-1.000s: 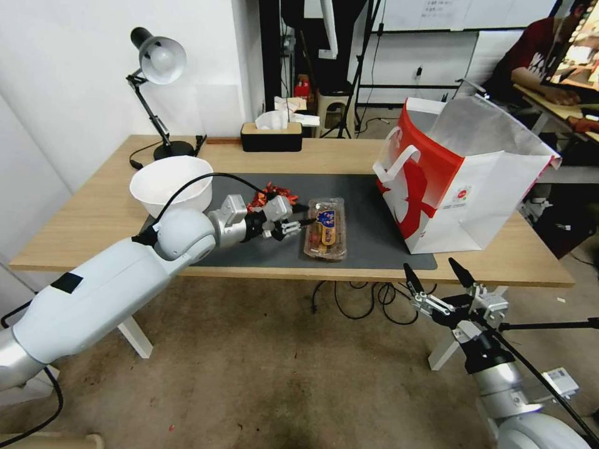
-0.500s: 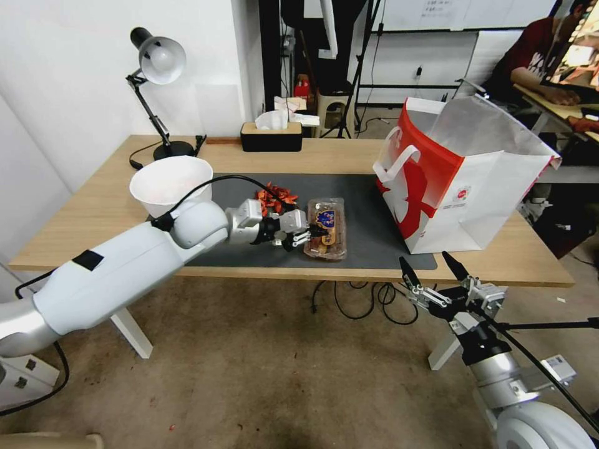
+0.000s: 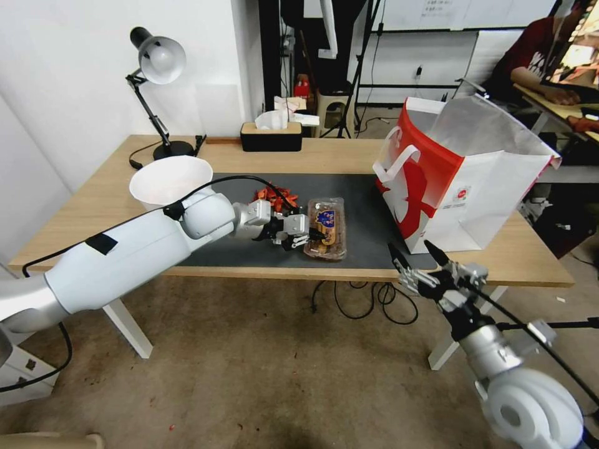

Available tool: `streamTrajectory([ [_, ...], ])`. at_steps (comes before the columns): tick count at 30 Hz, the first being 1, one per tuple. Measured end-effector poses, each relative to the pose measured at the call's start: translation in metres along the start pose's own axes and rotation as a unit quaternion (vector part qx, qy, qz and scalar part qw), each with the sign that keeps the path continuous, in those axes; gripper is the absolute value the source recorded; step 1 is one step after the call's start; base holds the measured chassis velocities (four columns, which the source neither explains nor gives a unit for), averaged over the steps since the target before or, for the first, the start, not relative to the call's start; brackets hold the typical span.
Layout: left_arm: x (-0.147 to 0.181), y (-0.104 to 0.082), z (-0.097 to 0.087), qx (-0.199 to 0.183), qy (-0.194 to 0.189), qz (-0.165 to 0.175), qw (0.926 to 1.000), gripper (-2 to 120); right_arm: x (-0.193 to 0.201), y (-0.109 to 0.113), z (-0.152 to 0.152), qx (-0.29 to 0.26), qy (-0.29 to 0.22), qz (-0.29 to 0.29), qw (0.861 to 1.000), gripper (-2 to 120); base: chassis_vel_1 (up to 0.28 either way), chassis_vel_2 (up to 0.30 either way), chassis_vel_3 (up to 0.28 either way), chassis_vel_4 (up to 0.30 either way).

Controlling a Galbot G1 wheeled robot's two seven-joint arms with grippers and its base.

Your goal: Close the disposable takeout box, then place it into the delivery bag.

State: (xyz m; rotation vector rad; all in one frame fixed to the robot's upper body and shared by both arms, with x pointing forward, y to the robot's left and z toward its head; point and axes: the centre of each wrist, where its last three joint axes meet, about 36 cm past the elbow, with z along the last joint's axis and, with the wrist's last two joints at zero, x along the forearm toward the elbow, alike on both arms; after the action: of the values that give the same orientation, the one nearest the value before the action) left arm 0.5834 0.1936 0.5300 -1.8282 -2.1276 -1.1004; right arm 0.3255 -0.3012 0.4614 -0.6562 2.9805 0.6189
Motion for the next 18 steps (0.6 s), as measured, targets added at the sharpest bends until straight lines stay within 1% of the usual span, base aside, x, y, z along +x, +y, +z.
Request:
streamTrajectory([
  [2,-0.001,-0.001,0.0,0.001,0.0,0.002,1.0,0,-0.007,-0.003,-0.003,-0.005,0.001,-0.004,1.0,100,0.0,0.0,0.0,0.0],
  [4,-0.003,-0.002,0.001,0.003,-0.001,0.005,1.0,0,-0.02,-0.007,-0.009,-0.02,0.001,-0.007,1.0,100,0.0,0.0,0.0,0.0],
  [5,-0.005,-0.003,0.001,0.004,-0.002,0.007,1.0,0,-0.028,-0.008,-0.011,-0.037,0.003,-0.007,0.999,100,0.0,0.0,0.0,0.0],
  [9,-0.007,-0.004,0.002,0.006,-0.002,0.009,0.9999,0,-0.042,-0.01,-0.014,-0.057,0.008,-0.005,0.998,100,0.0,0.0,0.0,0.0],
  [12,-0.011,-0.004,0.003,0.008,-0.002,0.01,0.9999,0,-0.056,-0.009,-0.008,-0.081,0.027,-0.002,0.996,100,0.0,0.0,0.0,0.0],
  [13,-0.011,-0.004,0.003,0.008,-0.002,0.01,0.9999,0,-0.056,-0.009,-0.008,-0.081,0.027,-0.002,0.996,100,0.0,0.0,0.0,0.0],
  [15,-0.014,-0.004,0.004,0.009,-0.002,0.012,0.9999,0,-0.064,-0.008,-0.003,-0.091,0.043,0.003,0.995,100,0.0,0.0,0.0,0.0],
  [16,-0.015,-0.004,0.005,0.01,-0.001,0.012,0.9999,0,-0.069,-0.007,0.0,-0.092,0.062,0.004,0.994,100,0.0,0.0,0.0,0.0],
  [18,-0.015,-0.004,0.005,0.01,-0.001,0.013,0.9999,0,-0.072,-0.006,0.001,-0.091,0.069,0.003,0.993,100,0.0,0.0,0.0,0.0],
])
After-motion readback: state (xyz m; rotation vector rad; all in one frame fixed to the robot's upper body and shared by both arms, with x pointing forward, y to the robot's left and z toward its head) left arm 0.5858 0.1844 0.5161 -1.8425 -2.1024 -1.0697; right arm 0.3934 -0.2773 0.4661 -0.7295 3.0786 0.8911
